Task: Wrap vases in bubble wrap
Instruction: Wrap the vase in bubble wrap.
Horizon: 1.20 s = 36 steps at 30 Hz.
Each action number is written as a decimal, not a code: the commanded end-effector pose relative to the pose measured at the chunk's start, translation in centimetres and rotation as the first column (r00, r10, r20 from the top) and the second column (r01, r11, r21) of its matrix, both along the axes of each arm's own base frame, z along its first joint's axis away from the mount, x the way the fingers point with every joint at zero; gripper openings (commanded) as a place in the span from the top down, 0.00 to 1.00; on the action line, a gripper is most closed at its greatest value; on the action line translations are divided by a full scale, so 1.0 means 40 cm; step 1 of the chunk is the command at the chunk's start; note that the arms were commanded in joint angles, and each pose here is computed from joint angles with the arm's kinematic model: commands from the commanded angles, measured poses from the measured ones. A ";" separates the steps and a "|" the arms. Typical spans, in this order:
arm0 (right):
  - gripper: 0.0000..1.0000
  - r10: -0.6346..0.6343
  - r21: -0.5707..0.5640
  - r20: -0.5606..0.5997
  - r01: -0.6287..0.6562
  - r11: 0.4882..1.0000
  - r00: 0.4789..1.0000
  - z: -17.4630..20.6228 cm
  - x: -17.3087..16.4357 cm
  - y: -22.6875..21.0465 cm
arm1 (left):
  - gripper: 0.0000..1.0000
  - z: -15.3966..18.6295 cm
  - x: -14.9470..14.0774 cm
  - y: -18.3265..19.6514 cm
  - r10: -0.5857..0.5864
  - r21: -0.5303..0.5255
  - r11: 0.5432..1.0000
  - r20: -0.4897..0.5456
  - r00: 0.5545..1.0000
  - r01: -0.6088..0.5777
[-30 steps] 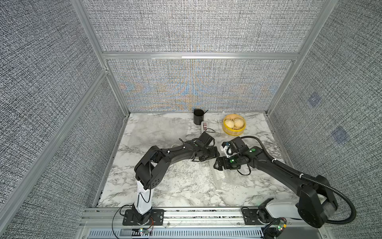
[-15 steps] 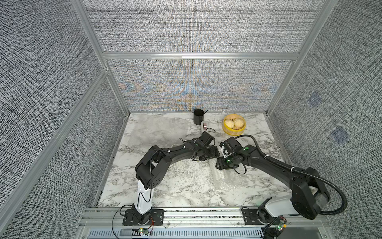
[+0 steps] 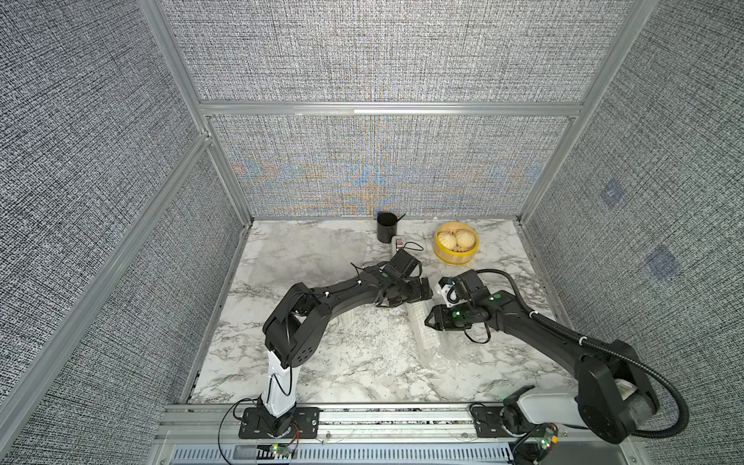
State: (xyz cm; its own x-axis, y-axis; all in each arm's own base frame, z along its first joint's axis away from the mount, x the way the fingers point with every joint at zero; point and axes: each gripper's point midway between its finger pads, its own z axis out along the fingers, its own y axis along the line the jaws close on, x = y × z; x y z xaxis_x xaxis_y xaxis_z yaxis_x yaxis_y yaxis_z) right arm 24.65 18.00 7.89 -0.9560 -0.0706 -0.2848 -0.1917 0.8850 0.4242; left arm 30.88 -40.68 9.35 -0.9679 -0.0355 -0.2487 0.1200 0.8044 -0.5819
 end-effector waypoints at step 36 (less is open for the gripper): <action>0.42 -0.257 0.033 -0.003 0.257 0.966 0.966 0.037 0.000 -0.187 | 0.17 -0.180 -0.028 -0.031 -0.040 0.160 0.986 -0.080 0.996 0.053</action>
State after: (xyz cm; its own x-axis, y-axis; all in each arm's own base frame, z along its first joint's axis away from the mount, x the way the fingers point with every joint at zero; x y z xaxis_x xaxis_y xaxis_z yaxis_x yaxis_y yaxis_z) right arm 24.83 11.06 9.12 -0.9404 0.1637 -0.2982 0.0161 0.8971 0.4416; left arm 30.79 -44.77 5.07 -0.9773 0.0087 -0.2116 0.1321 0.8058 -0.5773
